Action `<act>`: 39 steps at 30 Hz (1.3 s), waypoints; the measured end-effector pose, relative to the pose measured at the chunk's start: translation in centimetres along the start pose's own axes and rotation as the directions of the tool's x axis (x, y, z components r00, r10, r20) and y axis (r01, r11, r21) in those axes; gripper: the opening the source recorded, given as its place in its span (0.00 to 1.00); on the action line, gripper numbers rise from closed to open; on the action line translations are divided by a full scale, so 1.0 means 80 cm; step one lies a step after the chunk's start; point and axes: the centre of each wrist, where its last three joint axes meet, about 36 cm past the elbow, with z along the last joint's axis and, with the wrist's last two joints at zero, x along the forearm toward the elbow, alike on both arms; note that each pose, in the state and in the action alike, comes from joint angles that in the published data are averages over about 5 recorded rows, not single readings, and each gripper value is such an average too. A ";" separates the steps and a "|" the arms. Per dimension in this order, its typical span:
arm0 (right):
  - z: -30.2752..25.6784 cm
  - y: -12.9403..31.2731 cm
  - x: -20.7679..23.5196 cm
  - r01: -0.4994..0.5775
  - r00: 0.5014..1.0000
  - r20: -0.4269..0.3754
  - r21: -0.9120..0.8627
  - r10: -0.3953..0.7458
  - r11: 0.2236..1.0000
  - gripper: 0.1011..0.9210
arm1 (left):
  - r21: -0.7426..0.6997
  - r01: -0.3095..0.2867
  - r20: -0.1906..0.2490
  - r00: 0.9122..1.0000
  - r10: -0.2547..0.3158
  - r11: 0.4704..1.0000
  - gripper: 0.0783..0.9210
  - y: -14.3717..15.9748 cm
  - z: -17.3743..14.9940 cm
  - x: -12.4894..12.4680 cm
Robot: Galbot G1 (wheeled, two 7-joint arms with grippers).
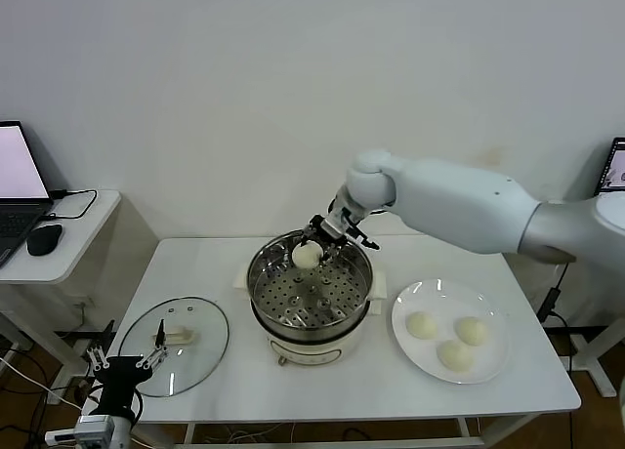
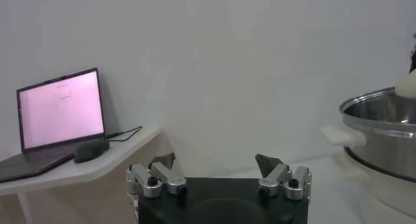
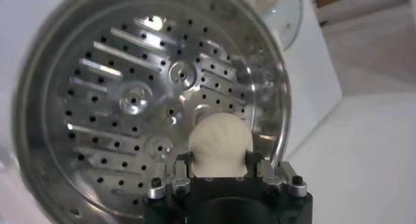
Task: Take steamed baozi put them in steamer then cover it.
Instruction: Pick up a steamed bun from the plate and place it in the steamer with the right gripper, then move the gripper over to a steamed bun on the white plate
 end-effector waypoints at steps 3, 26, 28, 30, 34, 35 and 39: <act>0.002 0.001 -0.012 0.010 1.000 -0.006 0.038 -0.009 0.999 0.52 | -0.001 0.000 -0.001 1.000 0.000 1.000 0.88 0.000 0.001 -0.001; 0.011 0.006 0.025 -0.013 0.999 -0.045 0.043 0.014 0.999 0.88 | 0.005 0.004 0.010 1.000 -0.004 1.000 0.88 0.000 -0.010 -0.001; 0.008 0.010 0.045 -0.023 0.998 -0.064 -0.024 0.022 0.999 0.88 | 0.009 0.008 0.009 1.000 -0.008 1.000 0.88 0.001 -0.014 -0.002; 0.005 0.016 0.068 -0.033 0.996 -0.091 -0.104 0.024 0.994 0.88 | 0.017 0.013 0.003 1.000 -0.013 1.000 0.88 0.003 -0.018 -0.002; 0.000 0.038 0.113 -0.046 0.989 -0.146 -0.271 0.006 0.961 0.88 | 0.030 0.017 -0.016 1.000 -0.017 0.999 0.88 0.005 -0.029 -0.002; -0.002 0.045 0.124 -0.048 0.988 -0.157 -0.311 -0.002 0.949 0.88 | 0.031 0.016 -0.021 1.000 -0.015 0.999 0.88 0.006 -0.032 -0.001; -0.007 0.081 0.162 -0.046 0.983 -0.181 -0.455 -0.042 0.890 0.88 | 0.031 0.005 -0.041 0.999 -0.004 1.000 0.88 0.007 -0.041 -0.001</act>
